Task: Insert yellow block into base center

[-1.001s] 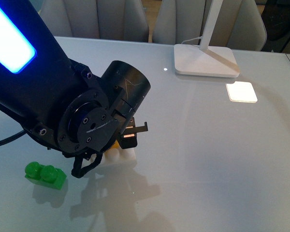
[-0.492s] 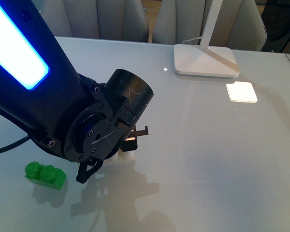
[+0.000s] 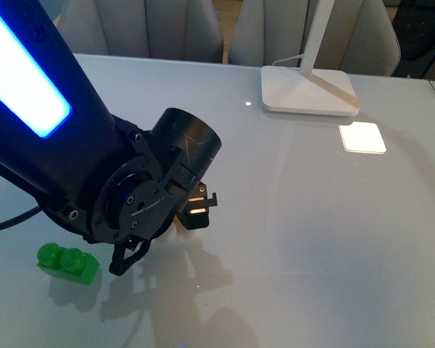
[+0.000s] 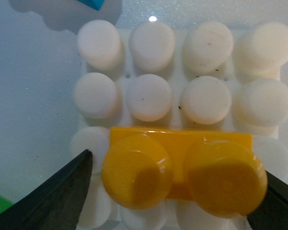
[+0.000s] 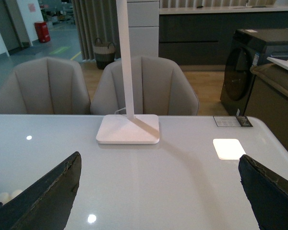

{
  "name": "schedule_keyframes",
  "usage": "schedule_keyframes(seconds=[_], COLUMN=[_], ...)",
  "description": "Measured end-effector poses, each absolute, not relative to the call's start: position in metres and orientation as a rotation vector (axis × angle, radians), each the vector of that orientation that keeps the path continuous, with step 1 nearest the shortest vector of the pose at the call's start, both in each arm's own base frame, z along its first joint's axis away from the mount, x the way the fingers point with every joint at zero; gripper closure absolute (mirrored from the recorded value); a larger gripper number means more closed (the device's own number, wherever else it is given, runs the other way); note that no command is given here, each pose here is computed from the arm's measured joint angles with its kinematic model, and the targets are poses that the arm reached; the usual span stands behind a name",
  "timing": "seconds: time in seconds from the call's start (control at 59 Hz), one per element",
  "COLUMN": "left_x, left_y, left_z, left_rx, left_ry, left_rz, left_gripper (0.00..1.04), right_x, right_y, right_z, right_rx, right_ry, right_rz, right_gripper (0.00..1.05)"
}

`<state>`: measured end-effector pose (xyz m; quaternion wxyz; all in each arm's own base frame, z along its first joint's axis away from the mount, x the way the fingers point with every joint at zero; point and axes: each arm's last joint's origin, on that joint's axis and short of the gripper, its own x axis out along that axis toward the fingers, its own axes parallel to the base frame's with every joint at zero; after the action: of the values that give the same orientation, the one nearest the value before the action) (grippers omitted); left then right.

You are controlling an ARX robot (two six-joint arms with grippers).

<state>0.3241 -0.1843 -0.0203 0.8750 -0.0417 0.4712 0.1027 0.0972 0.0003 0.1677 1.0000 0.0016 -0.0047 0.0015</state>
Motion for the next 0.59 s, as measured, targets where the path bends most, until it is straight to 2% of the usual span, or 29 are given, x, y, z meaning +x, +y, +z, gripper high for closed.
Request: schedule_keyframes(seconds=[0.068, 0.204, 0.373, 0.594], left_x=[0.325, 0.324, 0.325, 0.324], left_y=[-0.183, -0.179, -0.169, -0.140], left_z=[-0.020, -0.013, 0.017, 0.049], left_rx=[-0.092, -0.109, -0.158, -0.212], left_ry=[0.987, 0.987, 0.946, 0.883], left_rz=[0.214, 0.209, 0.198, 0.183], left_gripper=[0.06, 0.07, 0.07, 0.07], right_x=[0.097, 0.097, 0.097, 0.097], right_y=[0.000, 0.000, 0.000, 0.000], right_z=[0.168, 0.168, 0.168, 0.168], right_rx=[0.003, 0.003, 0.003, 0.003], right_ry=[-0.009, -0.009, -0.010, -0.010], right_rz=[0.003, 0.003, 0.003, 0.003], right_gripper=[0.09, 0.09, 0.09, 0.09])
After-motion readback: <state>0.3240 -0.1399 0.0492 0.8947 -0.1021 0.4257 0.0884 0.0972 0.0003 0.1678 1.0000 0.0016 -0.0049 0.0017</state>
